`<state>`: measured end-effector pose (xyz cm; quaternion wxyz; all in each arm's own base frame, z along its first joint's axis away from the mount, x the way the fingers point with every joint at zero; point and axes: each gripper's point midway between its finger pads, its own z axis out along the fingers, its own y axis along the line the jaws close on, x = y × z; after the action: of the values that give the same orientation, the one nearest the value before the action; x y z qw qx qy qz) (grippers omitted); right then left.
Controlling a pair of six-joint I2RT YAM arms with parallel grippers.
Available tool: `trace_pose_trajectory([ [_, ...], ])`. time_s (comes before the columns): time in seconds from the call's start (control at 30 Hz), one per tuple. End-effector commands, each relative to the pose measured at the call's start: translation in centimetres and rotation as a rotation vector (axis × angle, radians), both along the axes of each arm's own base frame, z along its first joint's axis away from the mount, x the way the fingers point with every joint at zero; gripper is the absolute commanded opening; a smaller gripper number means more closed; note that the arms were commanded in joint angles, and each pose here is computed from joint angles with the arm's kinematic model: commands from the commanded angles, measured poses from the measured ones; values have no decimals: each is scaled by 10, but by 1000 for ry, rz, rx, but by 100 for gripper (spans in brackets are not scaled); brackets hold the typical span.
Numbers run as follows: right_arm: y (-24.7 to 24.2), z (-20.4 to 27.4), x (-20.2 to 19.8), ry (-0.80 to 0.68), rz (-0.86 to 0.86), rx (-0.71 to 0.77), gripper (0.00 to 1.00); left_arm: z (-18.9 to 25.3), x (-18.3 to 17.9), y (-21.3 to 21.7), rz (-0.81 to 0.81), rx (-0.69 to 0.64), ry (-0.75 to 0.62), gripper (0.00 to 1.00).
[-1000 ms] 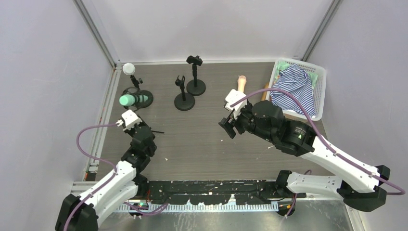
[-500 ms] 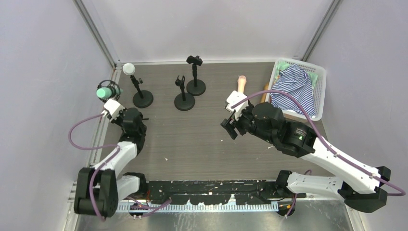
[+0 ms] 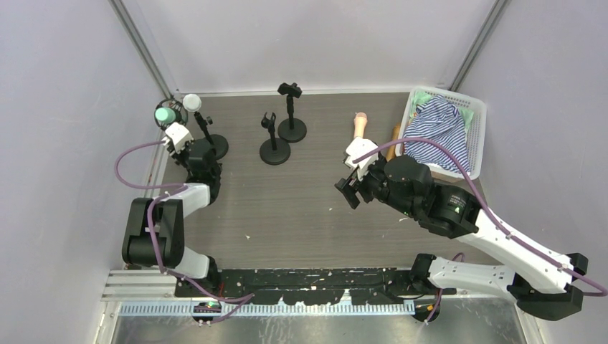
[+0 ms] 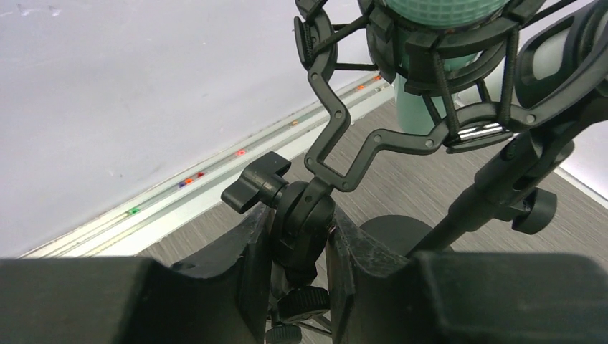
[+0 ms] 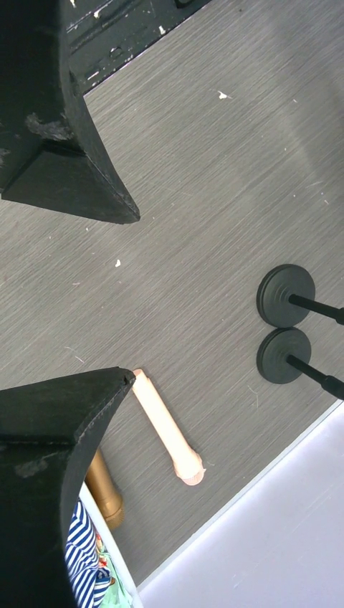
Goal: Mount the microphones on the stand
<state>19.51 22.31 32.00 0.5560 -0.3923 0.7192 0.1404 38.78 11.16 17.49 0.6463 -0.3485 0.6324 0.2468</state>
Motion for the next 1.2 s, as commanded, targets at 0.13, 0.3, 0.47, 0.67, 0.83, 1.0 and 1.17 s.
trace_pose_trajectory([
  [0.13, -3, 1, -1, -3, -12, 14, 78, 10, -4, -9, -62, -82, -91, 53],
  [0.3, -1, 0, -3, 7, -4, 22, 79, 6, -21, -12, -67, -132, -80, 66],
  [0.47, -2, -4, -4, 13, -6, 32, 79, 7, -37, -20, -95, -189, -55, 89],
  [0.67, -6, -7, -5, 19, -20, 47, 79, 5, -69, -36, -115, -247, -28, 98],
  [0.83, -12, -8, -6, 17, -38, 54, 79, -7, -90, -52, -150, -290, 6, 100],
  [1.0, -17, -12, -5, 15, -62, 55, 79, -8, -97, -97, -287, -265, 49, 100],
  [1.17, -24, -18, -3, 25, -107, 61, 79, 0, -105, -151, -436, -189, 61, 100],
])
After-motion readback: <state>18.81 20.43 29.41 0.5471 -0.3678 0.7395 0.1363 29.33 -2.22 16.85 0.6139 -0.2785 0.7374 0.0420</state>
